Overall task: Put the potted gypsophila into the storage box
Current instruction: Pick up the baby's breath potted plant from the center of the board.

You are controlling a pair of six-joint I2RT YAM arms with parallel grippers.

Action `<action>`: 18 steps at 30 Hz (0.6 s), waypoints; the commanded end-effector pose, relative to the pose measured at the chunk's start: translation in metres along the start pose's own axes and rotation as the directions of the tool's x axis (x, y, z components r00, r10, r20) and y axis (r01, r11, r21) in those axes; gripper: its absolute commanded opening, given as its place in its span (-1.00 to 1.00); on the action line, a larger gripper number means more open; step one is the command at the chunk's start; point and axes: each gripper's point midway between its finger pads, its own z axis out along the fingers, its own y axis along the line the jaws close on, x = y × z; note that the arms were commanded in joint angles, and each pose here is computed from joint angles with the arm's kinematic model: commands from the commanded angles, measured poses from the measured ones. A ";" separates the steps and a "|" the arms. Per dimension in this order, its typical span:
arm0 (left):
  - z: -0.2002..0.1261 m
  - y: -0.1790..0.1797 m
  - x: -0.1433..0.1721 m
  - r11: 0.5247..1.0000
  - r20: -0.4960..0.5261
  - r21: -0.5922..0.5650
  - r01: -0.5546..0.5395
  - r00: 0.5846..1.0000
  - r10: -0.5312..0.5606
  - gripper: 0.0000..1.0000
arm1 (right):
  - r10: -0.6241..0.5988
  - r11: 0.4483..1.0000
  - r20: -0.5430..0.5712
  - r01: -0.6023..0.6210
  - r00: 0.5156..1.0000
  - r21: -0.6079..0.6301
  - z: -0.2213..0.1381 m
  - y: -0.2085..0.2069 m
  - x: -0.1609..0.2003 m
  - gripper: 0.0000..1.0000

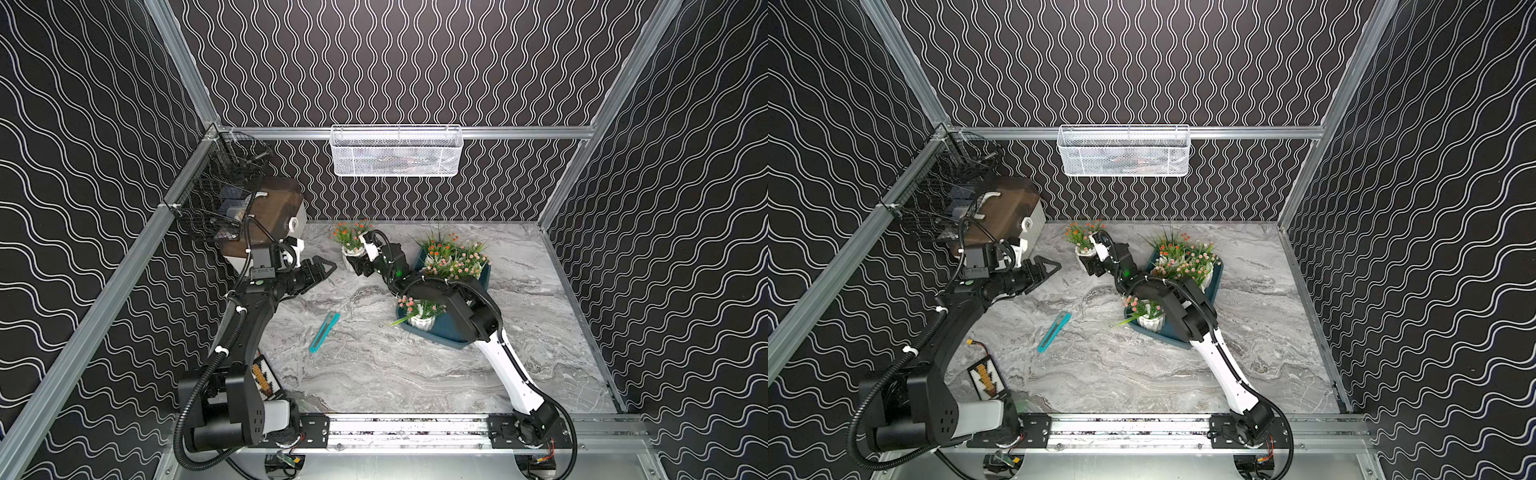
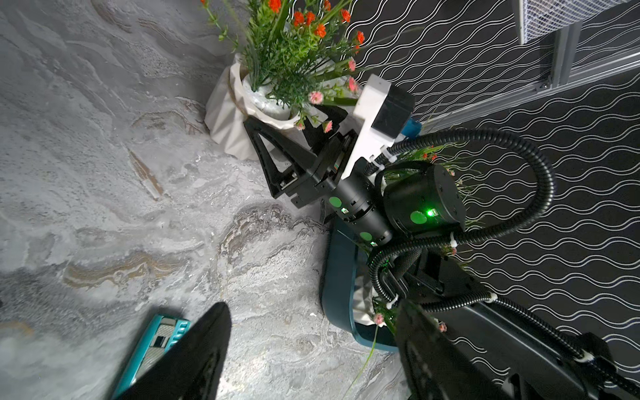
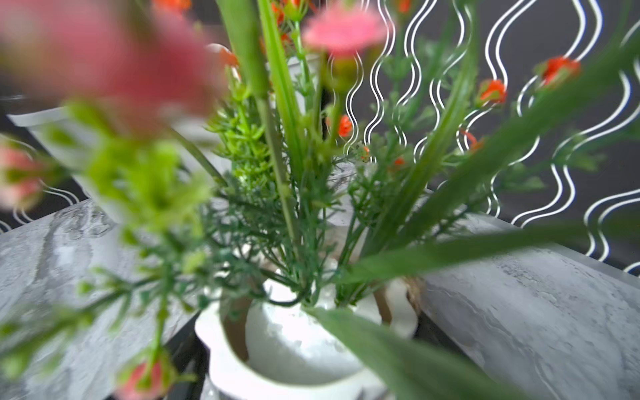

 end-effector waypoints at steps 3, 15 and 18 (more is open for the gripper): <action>-0.002 -0.006 -0.003 0.999 0.017 0.030 -0.015 1.000 0.015 0.57 | -0.020 1.000 0.188 0.019 0.982 0.004 -0.021 0.007 -0.079 0.68; -0.002 -0.006 -0.002 0.999 0.018 0.034 -0.010 1.000 0.009 0.57 | 0.019 1.000 0.179 -0.016 0.984 -0.017 -0.048 0.019 -0.071 0.67; -0.002 -0.006 -0.002 0.999 0.018 0.033 -0.008 1.000 0.008 0.57 | 0.027 0.999 0.187 -0.023 0.982 -0.022 -0.054 0.020 -0.074 0.67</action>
